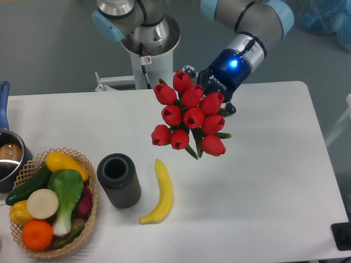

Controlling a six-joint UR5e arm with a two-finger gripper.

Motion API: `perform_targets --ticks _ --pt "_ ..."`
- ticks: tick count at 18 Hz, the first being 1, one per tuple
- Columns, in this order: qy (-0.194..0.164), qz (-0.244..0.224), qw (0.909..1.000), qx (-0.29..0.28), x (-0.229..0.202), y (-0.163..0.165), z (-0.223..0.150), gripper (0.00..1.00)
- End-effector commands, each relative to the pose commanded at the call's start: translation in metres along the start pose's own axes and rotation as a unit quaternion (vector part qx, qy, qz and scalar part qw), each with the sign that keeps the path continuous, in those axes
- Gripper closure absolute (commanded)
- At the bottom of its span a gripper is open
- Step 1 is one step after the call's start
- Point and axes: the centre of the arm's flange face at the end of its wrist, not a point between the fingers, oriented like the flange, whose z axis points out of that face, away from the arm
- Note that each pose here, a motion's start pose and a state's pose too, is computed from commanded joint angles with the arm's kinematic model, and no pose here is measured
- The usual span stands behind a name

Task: Insert the flowers into the vase
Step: 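Hold the red tulip bunch in the gripper above the table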

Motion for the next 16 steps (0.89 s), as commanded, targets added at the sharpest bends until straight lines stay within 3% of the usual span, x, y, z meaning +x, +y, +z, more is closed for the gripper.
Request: perform_targets --ticks 16 --pt "0.004 -0.006 0.9999 0.008 0.0011 -0.0058 0.0023 0.7"
